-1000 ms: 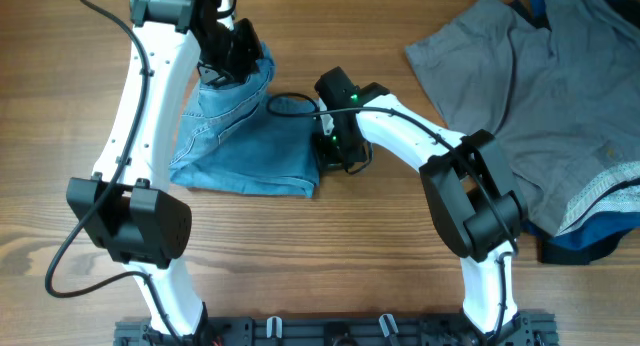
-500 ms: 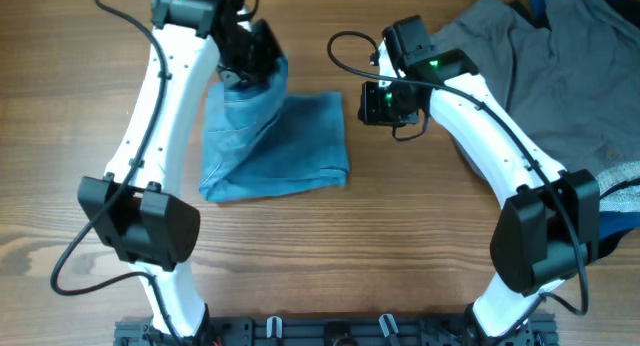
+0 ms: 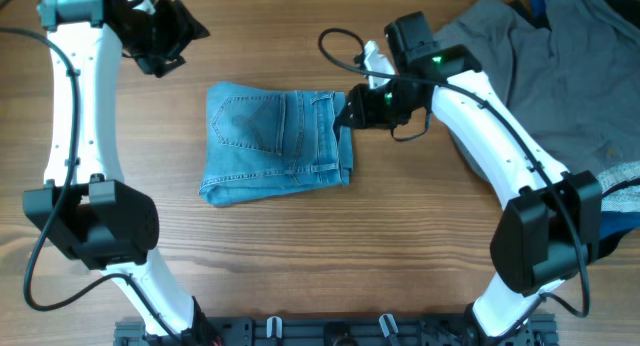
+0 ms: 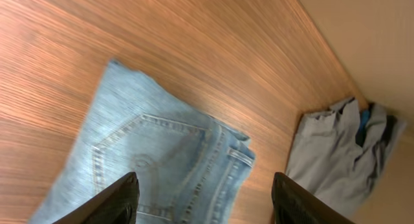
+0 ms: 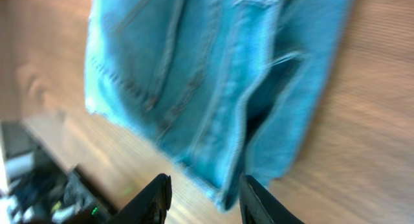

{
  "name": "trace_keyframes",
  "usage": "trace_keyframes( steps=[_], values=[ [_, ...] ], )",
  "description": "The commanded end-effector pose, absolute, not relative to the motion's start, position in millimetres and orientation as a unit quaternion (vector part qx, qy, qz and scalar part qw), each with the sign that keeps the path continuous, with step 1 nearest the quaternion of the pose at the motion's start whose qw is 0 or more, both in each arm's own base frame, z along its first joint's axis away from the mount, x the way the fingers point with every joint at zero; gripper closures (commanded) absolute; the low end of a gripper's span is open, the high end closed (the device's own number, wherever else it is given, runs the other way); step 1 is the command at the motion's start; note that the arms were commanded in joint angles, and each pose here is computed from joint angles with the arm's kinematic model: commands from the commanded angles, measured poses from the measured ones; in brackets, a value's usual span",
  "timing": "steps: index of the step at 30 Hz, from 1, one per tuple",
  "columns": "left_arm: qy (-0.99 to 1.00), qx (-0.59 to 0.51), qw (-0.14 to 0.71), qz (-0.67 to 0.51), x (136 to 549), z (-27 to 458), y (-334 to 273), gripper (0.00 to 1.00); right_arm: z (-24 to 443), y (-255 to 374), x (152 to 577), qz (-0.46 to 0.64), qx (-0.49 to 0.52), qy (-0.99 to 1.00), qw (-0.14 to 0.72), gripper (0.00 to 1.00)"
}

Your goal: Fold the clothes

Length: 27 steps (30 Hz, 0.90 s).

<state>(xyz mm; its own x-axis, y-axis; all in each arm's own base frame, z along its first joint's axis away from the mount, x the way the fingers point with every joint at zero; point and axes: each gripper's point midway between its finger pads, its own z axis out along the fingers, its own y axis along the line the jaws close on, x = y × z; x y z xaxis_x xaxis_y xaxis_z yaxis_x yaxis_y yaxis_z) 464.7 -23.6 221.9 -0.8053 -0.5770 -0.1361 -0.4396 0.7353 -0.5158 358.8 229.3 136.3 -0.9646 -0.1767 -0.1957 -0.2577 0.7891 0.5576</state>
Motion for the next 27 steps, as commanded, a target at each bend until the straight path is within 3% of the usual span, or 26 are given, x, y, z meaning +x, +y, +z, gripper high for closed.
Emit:
trace_keyframes(
  steps=[1, 5, 7, 8, 12, 15, 19, 20, 21, 24, 27],
  values=[
    [0.942, -0.197, 0.189, -0.197, 472, 228, -20, 0.37, 144, 266, 322, 0.354, -0.193, 0.914, 0.038, 0.61],
    [0.962, -0.121, 0.167, -0.180, 493, 177, -38, 0.35, 115, 292, 286, 0.349, -0.233, 0.908, 0.006, 0.60],
    [0.968, -0.119, 0.129, -0.178, 497, 139, -47, 0.35, 92, 292, 278, 0.332, -0.216, 0.918, -0.002, 0.59],
    [0.974, -0.117, 0.083, -0.174, 497, 96, -58, 0.35, 69, 287, 275, 0.325, -0.203, 0.923, 0.000, 0.60],
    [0.980, -0.116, -0.011, -0.160, 475, 32, -73, 0.33, 34, 259, 300, 0.228, -0.142, 0.962, 0.043, 0.59],
    [0.982, -0.127, -0.114, -0.080, 430, 0, -52, 0.30, 13, 233, 314, 0.159, -0.120, 0.978, 0.055, 0.57],
    [0.966, -0.130, -0.221, -0.026, 379, 5, -37, 0.26, -7, 202, 333, 0.135, -0.079, 0.986, 0.053, 0.57],
    [0.962, -0.130, -0.238, -0.023, 371, 9, -37, 0.16, -7, 192, 343, 0.130, -0.065, 0.987, 0.064, 0.57],
    [0.957, -0.131, -0.257, -0.019, 363, 13, -37, 0.14, -4, 179, 357, 0.127, -0.046, 0.988, 0.079, 0.57],
    [0.954, -0.139, -0.260, -0.045, 362, 21, -46, 0.12, 12, 156, 393, 0.148, -0.016, 0.982, 0.119, 0.58],
    [0.969, -0.143, -0.191, -0.070, 388, 43, -46, 0.11, 25, 156, 399, 0.181, -0.028, 0.976, 0.115, 0.58]
  ],
)
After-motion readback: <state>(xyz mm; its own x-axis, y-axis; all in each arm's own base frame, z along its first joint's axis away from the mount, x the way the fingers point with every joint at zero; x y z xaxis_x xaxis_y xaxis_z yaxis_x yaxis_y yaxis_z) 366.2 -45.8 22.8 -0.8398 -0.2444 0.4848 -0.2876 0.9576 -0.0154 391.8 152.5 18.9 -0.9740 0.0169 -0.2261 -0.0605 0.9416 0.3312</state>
